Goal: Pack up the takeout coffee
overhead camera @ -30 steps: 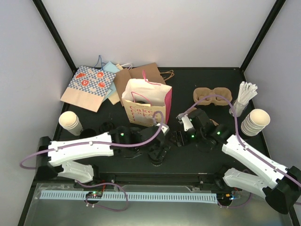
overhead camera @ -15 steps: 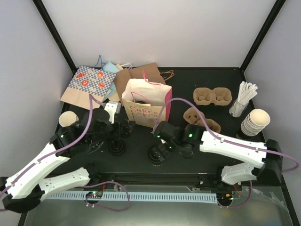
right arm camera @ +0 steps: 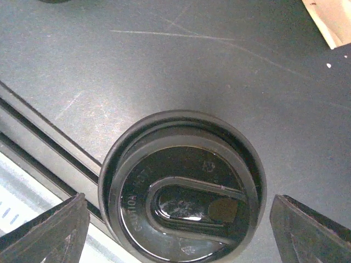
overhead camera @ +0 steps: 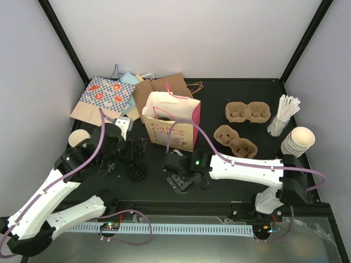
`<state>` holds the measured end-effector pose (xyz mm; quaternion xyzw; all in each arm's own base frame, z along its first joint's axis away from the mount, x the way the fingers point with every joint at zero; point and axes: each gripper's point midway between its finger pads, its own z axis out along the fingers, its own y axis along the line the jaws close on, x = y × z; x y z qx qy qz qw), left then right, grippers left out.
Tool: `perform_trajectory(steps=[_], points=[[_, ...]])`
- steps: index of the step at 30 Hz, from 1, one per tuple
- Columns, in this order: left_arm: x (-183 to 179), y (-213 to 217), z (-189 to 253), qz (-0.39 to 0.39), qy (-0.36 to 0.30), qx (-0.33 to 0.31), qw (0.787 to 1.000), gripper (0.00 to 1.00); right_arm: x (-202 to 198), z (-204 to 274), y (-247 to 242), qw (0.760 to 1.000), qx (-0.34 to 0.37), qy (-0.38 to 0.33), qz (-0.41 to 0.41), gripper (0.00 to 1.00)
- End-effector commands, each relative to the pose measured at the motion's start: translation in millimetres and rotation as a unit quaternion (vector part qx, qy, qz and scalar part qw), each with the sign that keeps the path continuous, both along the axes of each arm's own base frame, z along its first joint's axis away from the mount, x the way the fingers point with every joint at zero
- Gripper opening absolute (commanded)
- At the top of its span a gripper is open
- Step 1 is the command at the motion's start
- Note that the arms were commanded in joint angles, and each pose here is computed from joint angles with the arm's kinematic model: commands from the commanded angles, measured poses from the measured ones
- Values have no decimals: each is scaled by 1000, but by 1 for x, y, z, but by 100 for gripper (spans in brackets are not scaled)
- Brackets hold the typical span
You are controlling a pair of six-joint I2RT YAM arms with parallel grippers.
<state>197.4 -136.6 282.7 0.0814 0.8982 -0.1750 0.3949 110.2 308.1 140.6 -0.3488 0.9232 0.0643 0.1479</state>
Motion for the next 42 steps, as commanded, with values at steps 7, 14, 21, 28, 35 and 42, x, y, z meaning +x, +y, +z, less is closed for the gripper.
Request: perform_trajectory(steps=[7, 14, 21, 28, 35, 42], points=[[-4, 10, -6, -3, 2, 16, 1000, 99, 3, -6, -3, 999, -39, -17, -23, 87], [-5, 11, -8, -2, 4, 16, 1000, 99, 2, -9, 0, 999, -40, -13, -17, 82], [-5, 14, -7, 1, 2, 20, 1000, 99, 1, -8, 2, 999, -36, -10, -11, 75], [-2, 14, -2, 2, -1, 20, 1000, 99, 4, 2, 2, 999, -27, -22, -10, 74], [0, 16, 11, 5, -10, 18, 1000, 99, 6, 19, 0, 999, -11, -34, -12, 74], [-1, 20, 19, 10, -16, 13, 1000, 99, 10, 38, -6, 999, 1, -51, -16, 73]])
